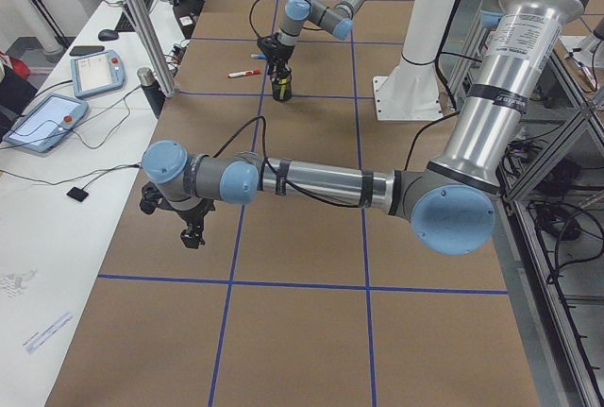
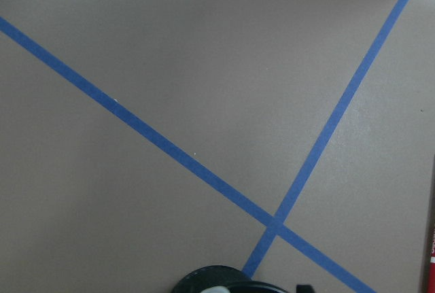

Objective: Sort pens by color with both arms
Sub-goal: 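Close the right gripper on the green highlighter in the cup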

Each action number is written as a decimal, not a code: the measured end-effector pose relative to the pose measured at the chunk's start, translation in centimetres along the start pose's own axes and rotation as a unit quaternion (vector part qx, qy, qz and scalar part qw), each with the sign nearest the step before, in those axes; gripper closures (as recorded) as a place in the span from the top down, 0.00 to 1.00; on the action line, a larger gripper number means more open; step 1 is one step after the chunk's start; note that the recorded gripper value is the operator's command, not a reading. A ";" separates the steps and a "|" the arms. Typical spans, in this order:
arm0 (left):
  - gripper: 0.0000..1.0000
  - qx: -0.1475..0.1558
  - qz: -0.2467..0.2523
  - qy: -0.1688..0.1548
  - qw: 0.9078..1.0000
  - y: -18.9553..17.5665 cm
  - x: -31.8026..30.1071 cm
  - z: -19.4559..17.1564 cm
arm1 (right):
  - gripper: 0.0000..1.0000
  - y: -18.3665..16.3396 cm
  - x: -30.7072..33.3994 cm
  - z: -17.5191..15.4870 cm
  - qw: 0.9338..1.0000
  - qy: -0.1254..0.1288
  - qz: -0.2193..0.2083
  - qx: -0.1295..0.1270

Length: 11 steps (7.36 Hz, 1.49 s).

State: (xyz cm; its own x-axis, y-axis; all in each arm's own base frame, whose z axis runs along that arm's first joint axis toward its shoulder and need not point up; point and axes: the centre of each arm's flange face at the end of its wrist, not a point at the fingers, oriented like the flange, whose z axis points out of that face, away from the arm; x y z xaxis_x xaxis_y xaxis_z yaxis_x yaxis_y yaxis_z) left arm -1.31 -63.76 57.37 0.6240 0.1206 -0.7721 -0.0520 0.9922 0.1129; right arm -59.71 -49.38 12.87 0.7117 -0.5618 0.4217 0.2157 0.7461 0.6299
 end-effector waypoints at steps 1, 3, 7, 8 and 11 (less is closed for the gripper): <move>0.99 0.000 0.000 0.000 1.000 0.0 0.0 0.0 | 0.55 -0.3 -0.1 -0.3 1.000 -0.001 0.000 0.003; 0.99 -0.001 0.007 0.000 1.000 0.1 -0.2 0.0 | 0.55 -0.6 -0.3 -0.4 1.000 -0.002 0.001 0.003; 0.99 -0.002 0.013 0.000 1.000 0.2 -0.6 0.1 | 0.43 -0.7 -0.2 0.1 1.000 0.002 0.001 -0.001; 0.99 -0.002 0.013 0.000 1.000 0.2 -0.7 0.2 | 0.39 -0.6 -0.1 0.2 1.000 0.003 -0.001 -0.002; 0.99 -0.002 0.014 -0.001 1.000 0.2 -0.7 0.1 | 0.19 -0.5 0.0 0.4 1.000 0.004 -0.003 -0.003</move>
State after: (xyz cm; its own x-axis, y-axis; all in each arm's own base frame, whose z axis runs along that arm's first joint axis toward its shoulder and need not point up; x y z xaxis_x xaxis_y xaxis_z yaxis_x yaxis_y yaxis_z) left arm -1.65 -63.62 58.02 0.6231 0.1474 -0.7681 -0.0718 0.9887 0.1315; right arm -60.05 -49.93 12.82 0.7157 -0.5638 0.4122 0.2250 0.7448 0.6282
